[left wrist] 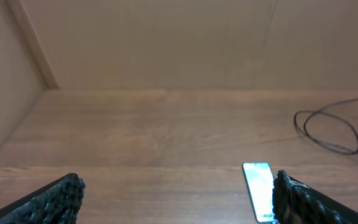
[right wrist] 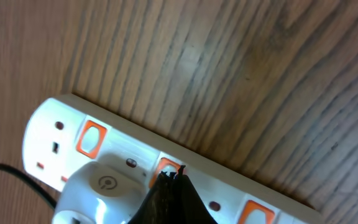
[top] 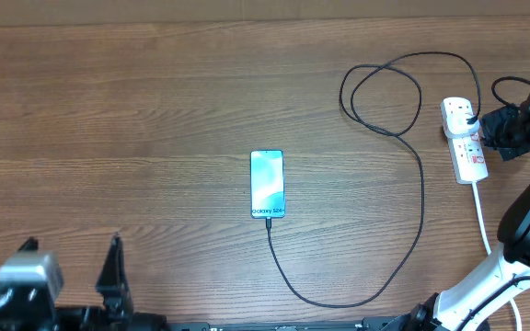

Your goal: Plug charger to phone and switch on socket

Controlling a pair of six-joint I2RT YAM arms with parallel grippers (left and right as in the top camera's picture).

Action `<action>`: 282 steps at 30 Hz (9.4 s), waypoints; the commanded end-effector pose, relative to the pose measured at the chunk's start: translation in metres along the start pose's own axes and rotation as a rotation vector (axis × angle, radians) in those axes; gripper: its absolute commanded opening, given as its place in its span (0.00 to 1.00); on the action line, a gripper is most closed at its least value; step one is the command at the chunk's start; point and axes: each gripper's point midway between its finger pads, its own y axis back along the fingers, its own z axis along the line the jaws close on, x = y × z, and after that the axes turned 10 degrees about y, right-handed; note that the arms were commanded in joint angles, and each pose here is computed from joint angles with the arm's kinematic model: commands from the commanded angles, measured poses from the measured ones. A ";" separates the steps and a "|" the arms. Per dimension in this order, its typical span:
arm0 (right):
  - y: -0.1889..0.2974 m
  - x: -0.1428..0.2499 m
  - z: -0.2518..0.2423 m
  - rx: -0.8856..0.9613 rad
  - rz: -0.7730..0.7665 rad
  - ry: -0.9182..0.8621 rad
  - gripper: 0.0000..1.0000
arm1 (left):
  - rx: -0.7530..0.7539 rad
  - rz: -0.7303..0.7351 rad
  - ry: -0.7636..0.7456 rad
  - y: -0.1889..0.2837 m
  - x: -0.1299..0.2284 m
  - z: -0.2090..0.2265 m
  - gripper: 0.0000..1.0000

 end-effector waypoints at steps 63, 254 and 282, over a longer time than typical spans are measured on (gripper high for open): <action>0.239 -0.007 0.067 -0.253 -0.432 0.173 0.04 | -0.112 0.117 0.039 0.057 0.081 0.028 1.00; 0.185 0.230 0.012 -0.689 -1.089 0.922 1.00 | 0.163 -0.193 0.100 -0.198 0.198 0.025 1.00; 0.185 0.230 0.012 -0.689 -1.089 0.922 1.00 | 0.164 -0.193 0.100 -0.198 0.198 0.025 1.00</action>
